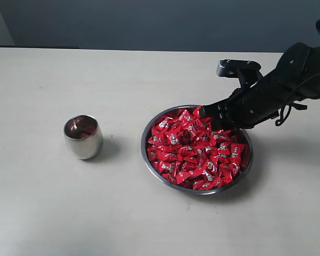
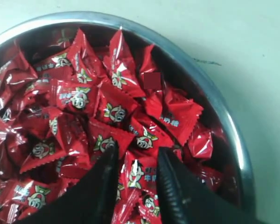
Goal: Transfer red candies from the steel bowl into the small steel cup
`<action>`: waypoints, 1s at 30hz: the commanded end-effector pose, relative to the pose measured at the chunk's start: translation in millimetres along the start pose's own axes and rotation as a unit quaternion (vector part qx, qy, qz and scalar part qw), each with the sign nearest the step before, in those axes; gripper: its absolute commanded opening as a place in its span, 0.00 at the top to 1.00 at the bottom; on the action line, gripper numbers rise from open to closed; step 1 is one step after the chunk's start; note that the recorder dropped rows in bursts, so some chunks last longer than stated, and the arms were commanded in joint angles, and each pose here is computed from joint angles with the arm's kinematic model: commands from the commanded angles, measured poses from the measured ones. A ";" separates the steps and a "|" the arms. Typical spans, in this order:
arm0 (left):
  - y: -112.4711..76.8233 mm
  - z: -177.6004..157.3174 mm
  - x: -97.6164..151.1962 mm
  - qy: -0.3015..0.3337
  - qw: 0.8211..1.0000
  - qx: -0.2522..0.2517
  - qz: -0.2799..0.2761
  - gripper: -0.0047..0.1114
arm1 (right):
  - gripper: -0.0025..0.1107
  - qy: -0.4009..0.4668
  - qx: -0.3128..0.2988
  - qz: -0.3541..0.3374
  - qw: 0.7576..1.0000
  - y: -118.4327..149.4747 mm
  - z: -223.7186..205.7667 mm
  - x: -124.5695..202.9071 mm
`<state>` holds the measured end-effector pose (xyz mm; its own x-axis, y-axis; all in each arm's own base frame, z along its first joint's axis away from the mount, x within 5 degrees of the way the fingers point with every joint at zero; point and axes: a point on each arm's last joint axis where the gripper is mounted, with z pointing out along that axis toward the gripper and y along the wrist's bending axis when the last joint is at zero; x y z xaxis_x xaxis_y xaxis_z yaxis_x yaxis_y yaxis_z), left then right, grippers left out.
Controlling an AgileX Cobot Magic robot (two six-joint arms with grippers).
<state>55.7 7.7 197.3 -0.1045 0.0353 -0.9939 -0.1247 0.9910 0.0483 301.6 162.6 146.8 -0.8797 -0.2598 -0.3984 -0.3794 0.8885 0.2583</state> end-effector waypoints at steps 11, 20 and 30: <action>0.0 -0.1 0.5 -0.003 1.000 0.000 0.000 0.96 | 0.72 0.014 0.012 -0.019 1.000 -2.9 -1.7 1.1; 0.0 -0.1 0.4 -0.004 1.000 0.000 0.000 0.96 | 0.72 0.021 0.010 -0.020 1.000 -2.6 -1.7 2.5; 0.0 -0.1 0.5 -0.003 1.000 0.000 0.000 0.96 | 0.72 0.053 0.010 -0.040 0.998 -2.8 -2.1 8.1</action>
<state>55.7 7.7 197.3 -0.1045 0.0353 -0.9939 -0.1247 0.9910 0.0483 295.3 158.9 143.6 -0.8783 -0.3417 -0.3345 -0.4259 0.8770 0.2225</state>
